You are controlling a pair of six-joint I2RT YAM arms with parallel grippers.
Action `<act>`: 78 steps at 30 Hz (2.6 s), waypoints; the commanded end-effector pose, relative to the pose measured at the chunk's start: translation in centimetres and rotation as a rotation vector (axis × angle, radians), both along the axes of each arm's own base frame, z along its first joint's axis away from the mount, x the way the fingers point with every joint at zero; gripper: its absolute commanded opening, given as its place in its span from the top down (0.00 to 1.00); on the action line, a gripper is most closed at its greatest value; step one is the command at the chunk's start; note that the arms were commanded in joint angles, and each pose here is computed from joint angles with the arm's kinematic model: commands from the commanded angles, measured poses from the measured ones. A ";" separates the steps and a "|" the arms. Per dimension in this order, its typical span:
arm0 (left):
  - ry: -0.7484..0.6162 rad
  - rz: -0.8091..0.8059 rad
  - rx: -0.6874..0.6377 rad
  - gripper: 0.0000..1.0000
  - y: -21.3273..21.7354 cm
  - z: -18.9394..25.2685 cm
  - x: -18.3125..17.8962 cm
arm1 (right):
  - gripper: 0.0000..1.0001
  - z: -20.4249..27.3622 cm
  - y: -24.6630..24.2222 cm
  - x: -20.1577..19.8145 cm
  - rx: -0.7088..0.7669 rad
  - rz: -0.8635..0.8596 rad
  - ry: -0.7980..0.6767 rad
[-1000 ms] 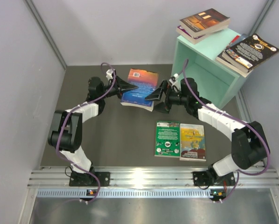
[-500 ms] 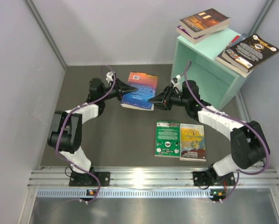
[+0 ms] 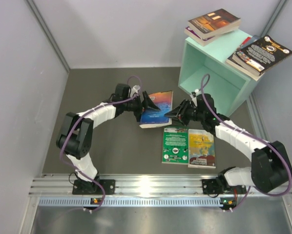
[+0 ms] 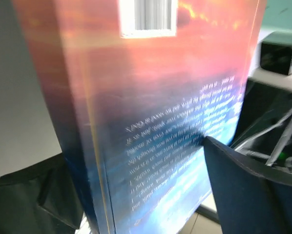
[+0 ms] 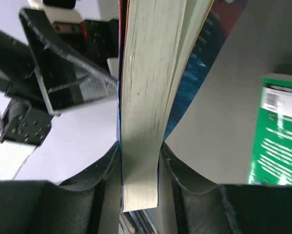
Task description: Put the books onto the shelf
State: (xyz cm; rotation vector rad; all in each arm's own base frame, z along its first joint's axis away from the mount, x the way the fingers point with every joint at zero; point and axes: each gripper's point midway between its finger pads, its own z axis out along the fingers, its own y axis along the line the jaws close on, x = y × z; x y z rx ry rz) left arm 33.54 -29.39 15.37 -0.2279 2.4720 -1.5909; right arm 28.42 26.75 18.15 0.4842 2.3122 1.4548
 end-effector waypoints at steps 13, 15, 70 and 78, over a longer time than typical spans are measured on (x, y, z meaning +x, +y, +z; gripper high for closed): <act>-0.077 -0.014 0.123 0.02 4.9 -0.8 -3.1 | 1.00 4.2 -9.4 4.5 -0.306 -0.347 -0.163; -0.090 0.023 0.152 0.02 6.5 -0.2 -2.9 | 1.00 4.3 -11.1 5.3 -0.320 -0.397 -0.159; -0.131 0.021 0.181 0.03 10.1 -1.3 -8.8 | 1.00 -5.5 -19.5 19.1 -0.278 -1.005 0.045; -0.112 0.022 0.167 0.04 10.5 -2.2 -9.5 | 1.00 -7.0 -21.6 19.2 -0.296 -1.141 0.118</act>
